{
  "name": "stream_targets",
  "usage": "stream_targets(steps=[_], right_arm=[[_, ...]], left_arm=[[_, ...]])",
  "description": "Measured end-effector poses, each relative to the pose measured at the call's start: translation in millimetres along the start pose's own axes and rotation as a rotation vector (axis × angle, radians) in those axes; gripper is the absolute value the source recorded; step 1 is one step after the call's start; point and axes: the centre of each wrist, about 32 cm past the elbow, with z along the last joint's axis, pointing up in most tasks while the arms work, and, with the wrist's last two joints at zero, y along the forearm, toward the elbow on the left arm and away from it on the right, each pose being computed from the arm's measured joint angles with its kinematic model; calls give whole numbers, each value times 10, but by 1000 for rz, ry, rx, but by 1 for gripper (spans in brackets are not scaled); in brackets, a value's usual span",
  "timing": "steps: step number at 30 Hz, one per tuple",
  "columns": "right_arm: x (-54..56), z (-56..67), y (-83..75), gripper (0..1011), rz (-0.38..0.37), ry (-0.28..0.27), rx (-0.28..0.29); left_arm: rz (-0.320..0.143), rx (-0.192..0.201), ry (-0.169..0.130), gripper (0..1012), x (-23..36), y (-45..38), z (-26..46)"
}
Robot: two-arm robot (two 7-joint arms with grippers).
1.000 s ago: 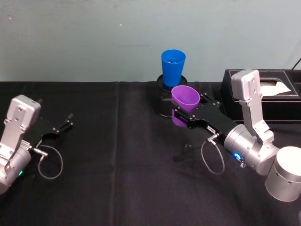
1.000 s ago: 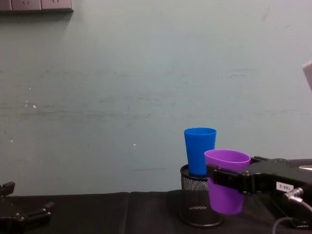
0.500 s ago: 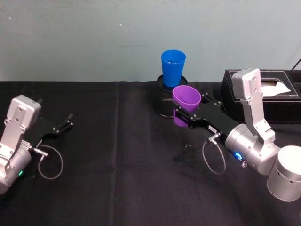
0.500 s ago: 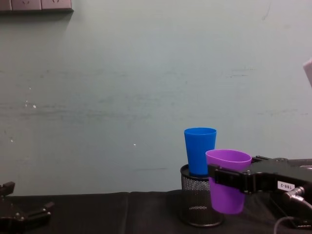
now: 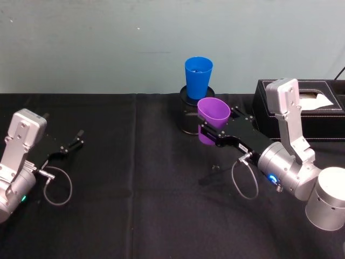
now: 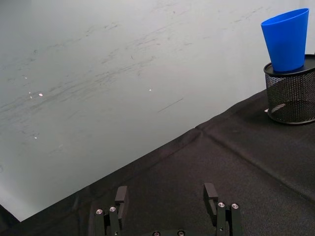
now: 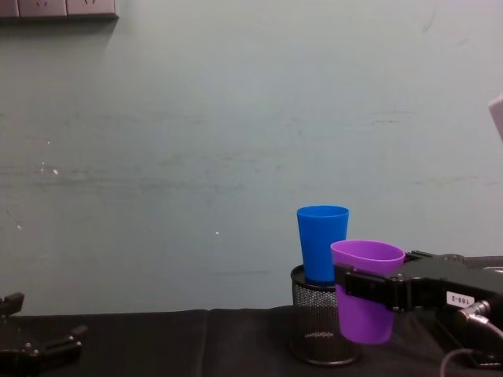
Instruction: Pick up one cup with a gripper and tap it against the other cup.
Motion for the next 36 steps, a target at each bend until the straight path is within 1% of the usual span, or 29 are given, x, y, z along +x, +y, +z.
stream_targets(steps=[36], right_arm=[[0, -3, 0, 726, 0, 0, 1]], left_arm=[[0, 0, 0, 1000, 0, 0, 0]])
